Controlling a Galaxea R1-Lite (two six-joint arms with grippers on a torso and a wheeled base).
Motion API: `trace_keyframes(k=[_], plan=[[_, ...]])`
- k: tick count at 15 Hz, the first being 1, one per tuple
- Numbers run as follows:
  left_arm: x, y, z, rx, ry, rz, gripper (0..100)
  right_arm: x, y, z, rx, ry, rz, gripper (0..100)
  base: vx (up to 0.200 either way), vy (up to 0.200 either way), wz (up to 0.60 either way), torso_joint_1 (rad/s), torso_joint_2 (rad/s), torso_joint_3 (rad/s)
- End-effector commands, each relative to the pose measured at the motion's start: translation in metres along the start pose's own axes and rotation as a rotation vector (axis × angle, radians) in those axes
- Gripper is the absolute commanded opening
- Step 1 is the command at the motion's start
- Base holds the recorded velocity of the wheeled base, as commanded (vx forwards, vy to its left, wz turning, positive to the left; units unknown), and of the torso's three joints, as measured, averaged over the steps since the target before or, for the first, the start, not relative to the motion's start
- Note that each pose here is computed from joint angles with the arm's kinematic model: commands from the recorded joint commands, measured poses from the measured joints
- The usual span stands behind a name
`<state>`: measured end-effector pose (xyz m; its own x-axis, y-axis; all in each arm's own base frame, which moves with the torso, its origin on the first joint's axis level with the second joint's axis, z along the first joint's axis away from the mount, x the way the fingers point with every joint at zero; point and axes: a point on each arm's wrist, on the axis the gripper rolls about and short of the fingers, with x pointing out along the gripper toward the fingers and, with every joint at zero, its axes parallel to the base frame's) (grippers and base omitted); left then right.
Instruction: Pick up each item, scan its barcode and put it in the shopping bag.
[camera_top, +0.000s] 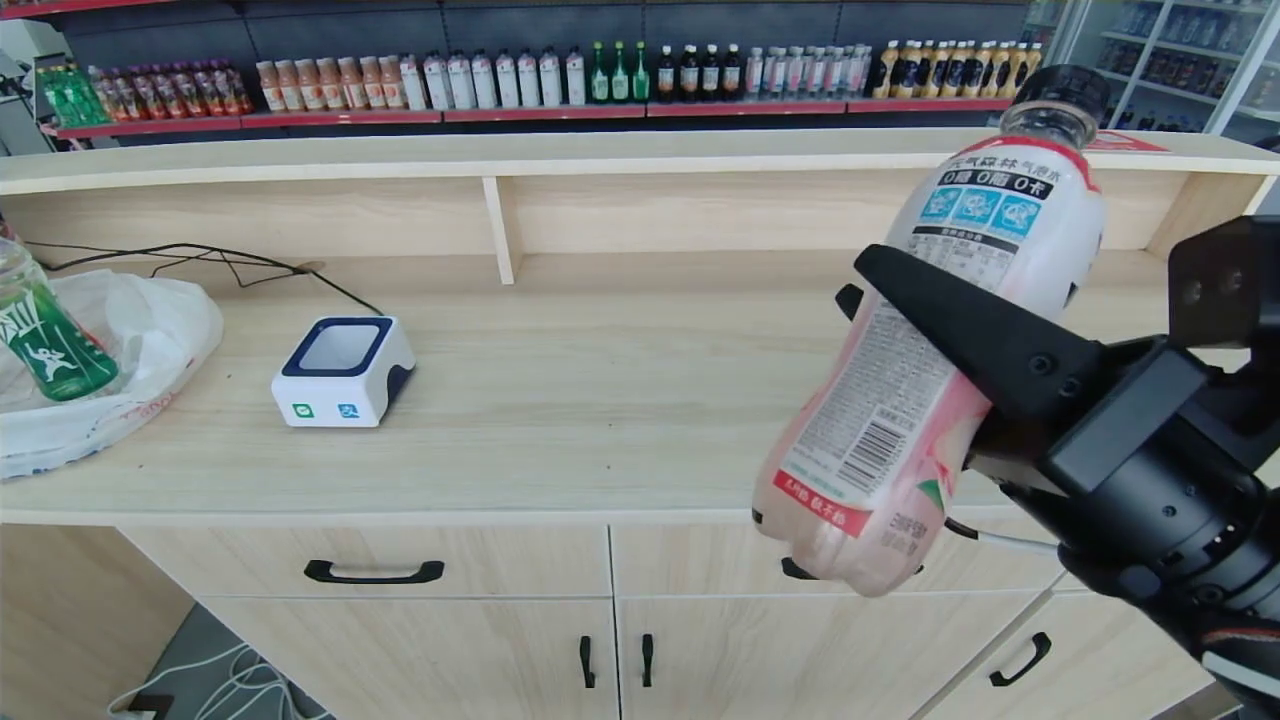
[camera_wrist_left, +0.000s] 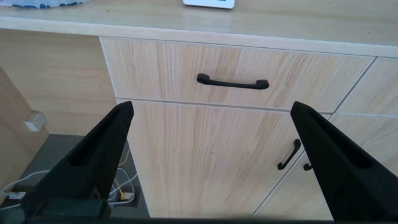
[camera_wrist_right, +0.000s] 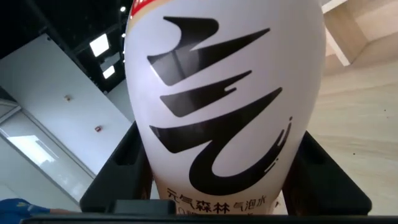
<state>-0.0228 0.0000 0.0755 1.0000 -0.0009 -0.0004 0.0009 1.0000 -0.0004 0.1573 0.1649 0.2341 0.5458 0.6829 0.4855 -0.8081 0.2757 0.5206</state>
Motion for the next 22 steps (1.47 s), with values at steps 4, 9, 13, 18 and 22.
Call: trace_keyframes(k=[4, 9, 13, 18, 22], plan=[[0.0, 0.0, 0.0, 0.0, 0.0, -0.001, 100, 0.011, 0.013, 0.002, 0.049, -0.018, 0.068, 0, 0.0, 0.0, 0.0, 0.0, 0.0, 0.0], [0.0, 0.0, 0.0, -0.001, 0.0, -0.001, 100, 0.007, 0.018, -0.008, 0.051, 0.021, 0.08, 0, 0.0, 0.0, 0.0, 0.0, 0.0, 0.0], [0.0, 0.0, 0.0, -0.001, 0.0, -0.001, 100, 0.004, 0.025, -0.005, 0.047, 0.015, 0.103, 0, 0.0, 0.0, 0.0, 0.0, 0.0, 0.0], [0.0, 0.0, 0.0, 0.0, 0.0, -0.001, 100, 0.008, 0.036, -0.015, 0.022, 0.034, 0.137, 0, 0.0, 0.0, 0.0, 0.0, 0.0, 0.0], [0.0, 0.0, 0.0, 0.0, 0.0, -0.001, 100, 0.021, 0.04, -0.013, 0.05, 0.009, 0.169, 0, 0.0, 0.0, 0.0, 0.0, 0.0, 0.0]])
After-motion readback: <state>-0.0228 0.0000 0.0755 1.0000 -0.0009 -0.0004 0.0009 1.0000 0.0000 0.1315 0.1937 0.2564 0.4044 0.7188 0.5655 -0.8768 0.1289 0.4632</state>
